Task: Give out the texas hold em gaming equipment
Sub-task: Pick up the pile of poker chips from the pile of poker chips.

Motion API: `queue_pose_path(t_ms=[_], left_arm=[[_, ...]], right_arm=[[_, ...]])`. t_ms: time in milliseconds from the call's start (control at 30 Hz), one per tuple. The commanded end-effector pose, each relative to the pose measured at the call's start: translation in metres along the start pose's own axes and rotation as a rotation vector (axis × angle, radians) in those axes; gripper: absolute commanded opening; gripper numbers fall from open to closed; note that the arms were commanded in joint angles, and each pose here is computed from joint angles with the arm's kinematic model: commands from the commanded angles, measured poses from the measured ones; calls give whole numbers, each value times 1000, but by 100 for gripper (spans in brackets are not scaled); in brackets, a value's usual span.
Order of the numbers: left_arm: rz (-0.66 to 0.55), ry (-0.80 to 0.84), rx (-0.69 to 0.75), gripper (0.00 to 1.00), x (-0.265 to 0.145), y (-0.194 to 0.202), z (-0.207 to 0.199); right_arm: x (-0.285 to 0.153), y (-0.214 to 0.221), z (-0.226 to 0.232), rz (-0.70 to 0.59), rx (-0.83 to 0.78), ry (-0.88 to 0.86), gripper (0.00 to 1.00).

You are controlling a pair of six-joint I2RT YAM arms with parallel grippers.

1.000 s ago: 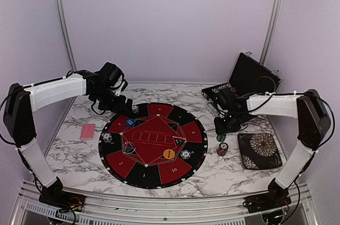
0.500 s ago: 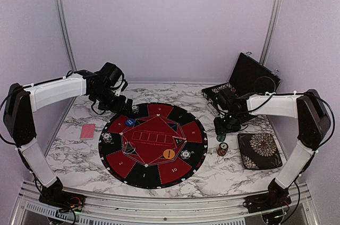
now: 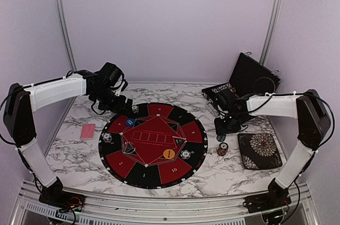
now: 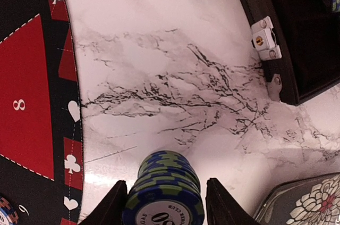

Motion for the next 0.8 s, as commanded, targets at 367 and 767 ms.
queue_pose_path(t_ms=[367,767], left_arm=[[3,10,17,99,5,2,-3],[2,9,18,99,6,2,-3]], right_arm=[[-9,-11,0,-33,22,-17,33],[-22,-19,0,-60,29,-20,31]])
Point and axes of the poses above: each gripper's point midway between its finger pads, its own x axis out along the fingers, its own z axis along the line the jaws close on, y = z × x, the point moved 2 cm from there along -x, back along the fingers, and after that the axes turned 6 degrees about x, right-handed, at the moved point
